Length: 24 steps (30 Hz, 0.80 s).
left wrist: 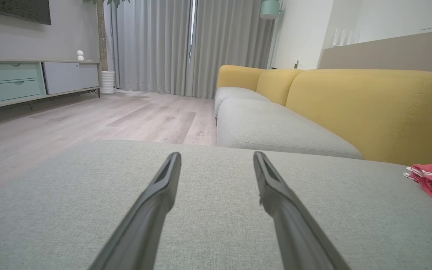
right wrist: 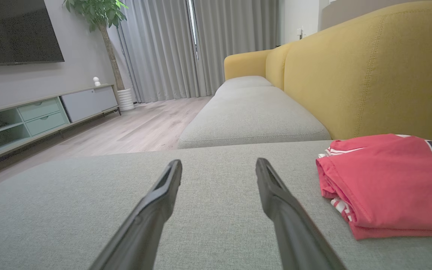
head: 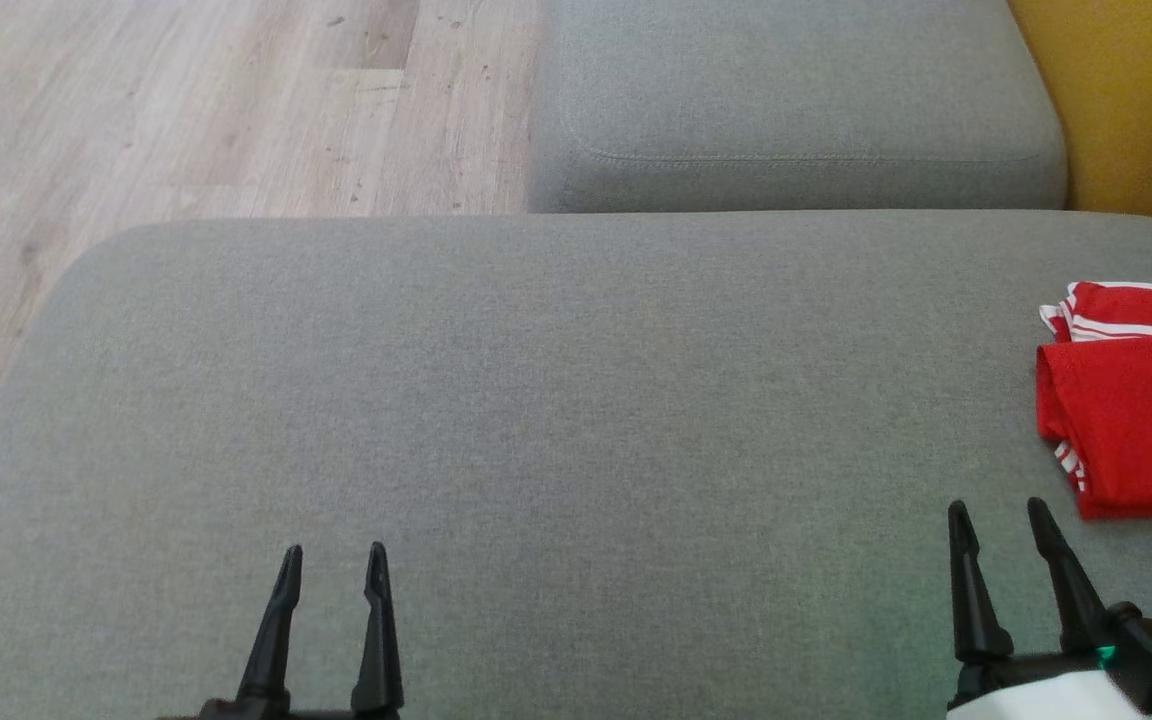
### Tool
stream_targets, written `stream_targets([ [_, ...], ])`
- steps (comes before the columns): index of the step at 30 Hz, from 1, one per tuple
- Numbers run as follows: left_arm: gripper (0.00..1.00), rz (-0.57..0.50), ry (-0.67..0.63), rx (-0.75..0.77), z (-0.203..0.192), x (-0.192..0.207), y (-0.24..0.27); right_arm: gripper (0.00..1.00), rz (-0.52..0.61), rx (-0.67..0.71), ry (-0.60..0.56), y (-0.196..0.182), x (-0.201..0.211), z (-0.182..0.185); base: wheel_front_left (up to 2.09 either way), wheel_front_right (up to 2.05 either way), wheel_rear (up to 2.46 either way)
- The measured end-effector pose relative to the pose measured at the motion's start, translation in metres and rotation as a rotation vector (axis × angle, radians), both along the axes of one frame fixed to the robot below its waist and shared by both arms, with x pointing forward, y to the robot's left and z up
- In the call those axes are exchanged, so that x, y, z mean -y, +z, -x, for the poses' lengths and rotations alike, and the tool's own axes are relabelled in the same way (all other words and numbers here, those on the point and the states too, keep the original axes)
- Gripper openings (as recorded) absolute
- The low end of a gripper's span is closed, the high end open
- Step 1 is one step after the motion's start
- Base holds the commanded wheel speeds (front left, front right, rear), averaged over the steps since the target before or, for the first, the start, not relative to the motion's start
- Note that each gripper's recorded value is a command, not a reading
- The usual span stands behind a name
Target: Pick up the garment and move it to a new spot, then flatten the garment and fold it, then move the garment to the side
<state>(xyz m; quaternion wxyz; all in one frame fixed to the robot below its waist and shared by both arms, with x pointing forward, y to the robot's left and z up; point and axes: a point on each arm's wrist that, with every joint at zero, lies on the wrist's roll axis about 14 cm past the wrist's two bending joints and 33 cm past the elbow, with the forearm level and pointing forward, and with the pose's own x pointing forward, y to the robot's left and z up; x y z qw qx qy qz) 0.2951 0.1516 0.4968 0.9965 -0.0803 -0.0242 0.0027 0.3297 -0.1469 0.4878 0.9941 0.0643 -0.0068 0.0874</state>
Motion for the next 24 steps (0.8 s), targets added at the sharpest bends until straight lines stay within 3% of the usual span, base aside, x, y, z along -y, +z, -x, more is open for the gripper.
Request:
stream_targets([
  [8, 1.00, -0.007, -0.021, 0.006, -0.001, 0.003, 0.001, 1.00, -0.014, 0.003, -0.010, 0.001, 0.000, 0.002, 0.00, 0.00, 0.00],
  [9, 0.00, -0.007, -0.022, -0.005, -0.001, 0.004, -0.002, 0.00, -0.015, -0.010, -0.011, -0.003, -0.001, 0.002, 0.00, 0.00, 0.00],
  [16, 0.00, -0.005, -0.020, -0.158, 0.018, 0.004, -0.049, 0.00, -0.016, -0.155, -0.023, -0.046, 0.002, 0.020, 0.00, 0.00, 0.00],
  [24, 0.00, 0.088, -0.009, -0.188, 0.017, 0.002, -0.054, 0.00, -0.104, -0.188, -0.057, -0.051, 0.007, 0.022, 0.00, 0.00, 0.00],
])
